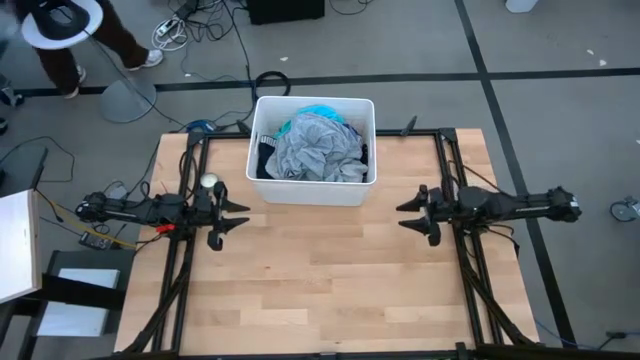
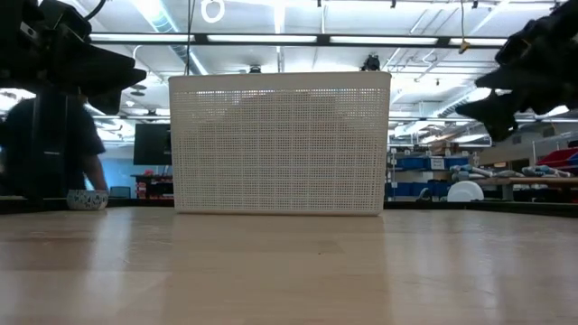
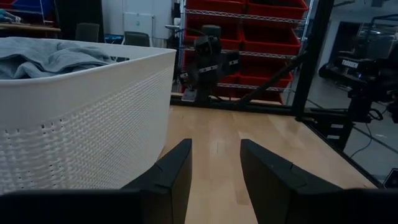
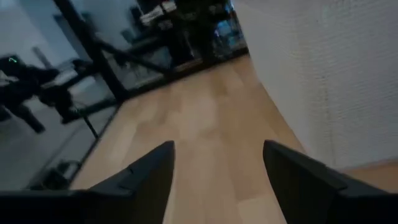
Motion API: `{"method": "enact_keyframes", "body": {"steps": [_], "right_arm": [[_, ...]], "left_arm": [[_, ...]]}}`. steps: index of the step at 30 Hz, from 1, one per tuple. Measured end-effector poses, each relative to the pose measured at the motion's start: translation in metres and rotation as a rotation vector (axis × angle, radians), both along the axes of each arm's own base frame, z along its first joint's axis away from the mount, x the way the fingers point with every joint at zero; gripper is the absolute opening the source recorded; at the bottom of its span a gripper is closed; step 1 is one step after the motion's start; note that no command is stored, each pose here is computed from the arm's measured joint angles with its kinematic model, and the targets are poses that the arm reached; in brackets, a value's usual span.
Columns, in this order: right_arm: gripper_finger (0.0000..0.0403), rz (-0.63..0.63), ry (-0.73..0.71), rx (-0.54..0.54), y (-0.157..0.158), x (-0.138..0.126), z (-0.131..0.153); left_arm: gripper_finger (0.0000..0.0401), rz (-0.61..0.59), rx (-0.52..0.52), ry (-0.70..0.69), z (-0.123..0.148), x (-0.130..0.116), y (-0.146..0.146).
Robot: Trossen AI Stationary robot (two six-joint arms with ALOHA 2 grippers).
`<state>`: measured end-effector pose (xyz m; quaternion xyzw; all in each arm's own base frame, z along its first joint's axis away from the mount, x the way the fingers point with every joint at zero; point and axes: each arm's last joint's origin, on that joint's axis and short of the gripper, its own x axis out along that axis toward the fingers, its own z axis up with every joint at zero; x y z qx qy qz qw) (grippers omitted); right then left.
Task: Sort clothes
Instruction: Return to Home Position
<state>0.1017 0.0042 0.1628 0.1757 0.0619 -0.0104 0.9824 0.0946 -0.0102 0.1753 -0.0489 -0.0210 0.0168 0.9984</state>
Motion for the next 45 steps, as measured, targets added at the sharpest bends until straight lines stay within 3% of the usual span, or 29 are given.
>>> {"method": "enact_keyframes", "body": {"steps": [2,5,9,23,45], "right_arm": [[0.0247,0.016,0.032,-0.026,0.0,-0.004,0.004],[0.0247,-0.016,0.203,-0.019,-0.001,-0.014,0.0],[0.0247,-0.016,0.235,-0.09,-0.002,-0.015,-0.002],[0.0247,-0.02,0.138,-0.097,-0.002,-0.011,0.007],[0.0247,-0.02,0.128,-0.095,-0.002,-0.011,0.008]], "left_arm": [[0.0142,0.0,0.0,0.0,0.0,0.0,0.0],[0.0142,0.0,0.0,0.0,0.0,0.0,0.0],[0.0142,0.001,0.0,0.0,0.0,0.0,0.0],[0.0142,0.001,0.0,0.001,0.0,0.0,0.0],[0.0142,0.001,0.0,0.001,0.0,0.0,0.0]]}}
